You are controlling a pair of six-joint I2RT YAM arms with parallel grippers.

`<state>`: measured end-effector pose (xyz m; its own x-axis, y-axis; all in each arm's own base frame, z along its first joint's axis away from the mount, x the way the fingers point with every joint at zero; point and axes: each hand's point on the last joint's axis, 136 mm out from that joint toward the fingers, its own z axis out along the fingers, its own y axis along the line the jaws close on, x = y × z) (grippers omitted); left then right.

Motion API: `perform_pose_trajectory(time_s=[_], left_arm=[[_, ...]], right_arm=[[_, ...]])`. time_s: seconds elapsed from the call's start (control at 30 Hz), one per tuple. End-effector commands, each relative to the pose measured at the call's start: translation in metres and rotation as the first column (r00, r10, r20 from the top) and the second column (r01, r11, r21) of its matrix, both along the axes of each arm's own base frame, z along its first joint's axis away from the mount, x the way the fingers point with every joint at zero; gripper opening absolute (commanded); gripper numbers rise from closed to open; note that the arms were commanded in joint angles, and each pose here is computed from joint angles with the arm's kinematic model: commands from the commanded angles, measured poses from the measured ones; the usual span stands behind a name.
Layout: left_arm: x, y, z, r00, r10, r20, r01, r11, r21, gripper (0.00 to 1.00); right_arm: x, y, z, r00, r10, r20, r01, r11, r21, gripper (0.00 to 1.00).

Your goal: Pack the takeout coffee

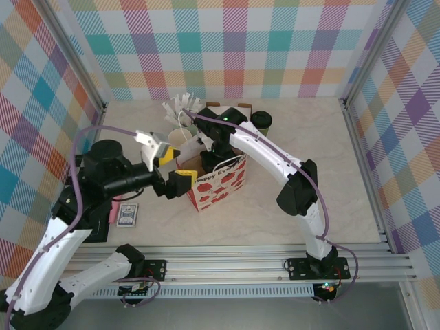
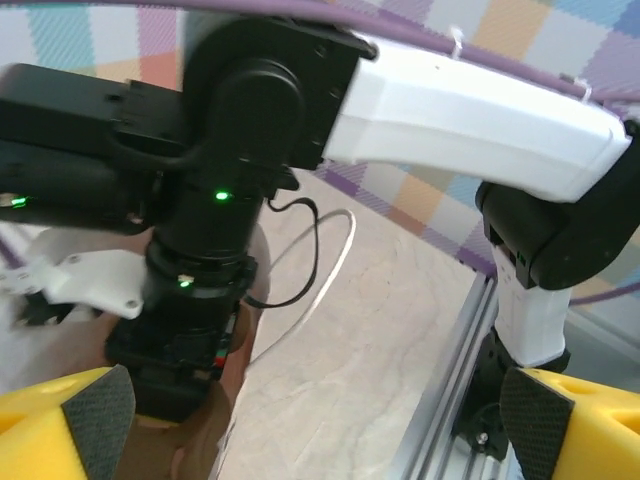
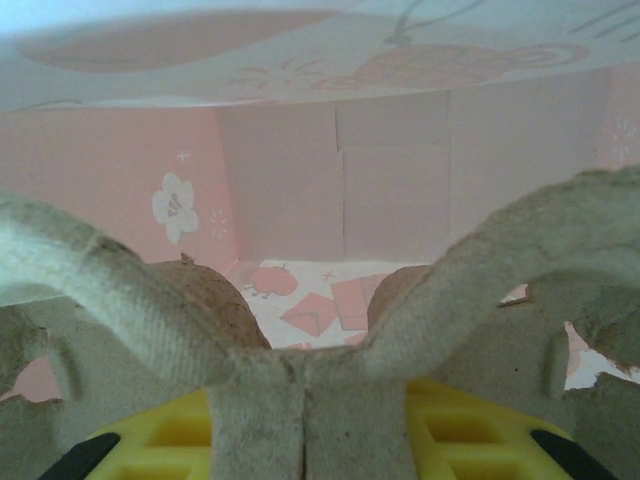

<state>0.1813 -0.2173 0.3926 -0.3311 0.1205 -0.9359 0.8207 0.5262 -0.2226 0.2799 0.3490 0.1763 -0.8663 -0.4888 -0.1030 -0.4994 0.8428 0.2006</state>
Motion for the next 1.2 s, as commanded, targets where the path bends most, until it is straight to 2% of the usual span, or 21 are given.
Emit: perform_pose_trajectory(time_s=[0.0, 0.17, 0.3, 0.37, 0.43, 0.5, 0.57, 0.73, 0.87, 0.97, 1.17], left_arm=[[0.016, -0.023, 0.002, 0.993, 0.0, 0.118, 0.002, 1.0, -0.011, 0.92], [0.027, -0.055, -0.006, 0.983, -0.046, 0.175, 0.036, 0.998, 0.057, 0.81], [0.029, -0.073, -0.02, 0.981, -0.119, 0.155, 0.103, 0.988, 0.111, 0.75], [0.03, -0.078, -0.024, 0.98, -0.14, 0.14, 0.122, 0.985, 0.125, 0.65], [0.03, -0.081, -0.026, 0.979, -0.153, 0.133, 0.137, 0.983, 0.122, 0.49], [0.03, -0.084, -0.027, 0.979, -0.162, 0.125, 0.147, 0.982, 0.118, 0.41], [0.03, -0.085, -0.03, 0.98, -0.166, 0.112, 0.153, 0.981, 0.121, 0.37], [0.024, -0.087, -0.033, 0.977, -0.197, 0.085, 0.186, 0.974, 0.127, 0.13], [0.024, -0.085, -0.034, 0.979, -0.192, 0.073, 0.182, 0.974, 0.133, 0.08], [0.024, -0.085, -0.033, 0.98, -0.187, 0.07, 0.176, 0.975, 0.135, 0.0], [0.022, -0.084, -0.032, 0.98, -0.188, 0.071, 0.179, 0.976, 0.123, 0.0]], right_arm=[[-0.002, 0.002, 0.001, 1.0, -0.02, -0.004, 0.02, 1.0, -0.01, 0.19], [-0.001, 0.001, -0.001, 1.0, -0.029, 0.005, 0.029, 0.999, -0.021, 0.19], [0.0, 0.001, -0.003, 0.999, -0.031, 0.011, 0.031, 0.999, -0.028, 0.18], [0.0, 0.003, -0.002, 0.999, -0.034, 0.014, 0.034, 0.999, -0.024, 0.18], [0.001, 0.004, -0.001, 0.999, -0.038, 0.015, 0.038, 0.999, -0.021, 0.18], [0.001, 0.003, -0.002, 0.999, -0.038, 0.014, 0.039, 0.999, -0.022, 0.18], [0.0, 0.003, -0.002, 0.999, -0.039, 0.014, 0.039, 0.999, -0.025, 0.18], [0.002, 0.005, -0.004, 0.999, -0.03, 0.019, 0.031, 0.999, -0.025, 0.18], [0.003, 0.006, -0.006, 0.999, -0.031, 0.015, 0.032, 0.999, -0.023, 0.18], [0.002, 0.007, -0.006, 1.0, -0.026, 0.016, 0.027, 0.999, -0.021, 0.17], [0.0, 0.008, -0.013, 1.0, -0.023, 0.003, 0.023, 0.999, -0.032, 0.17]])
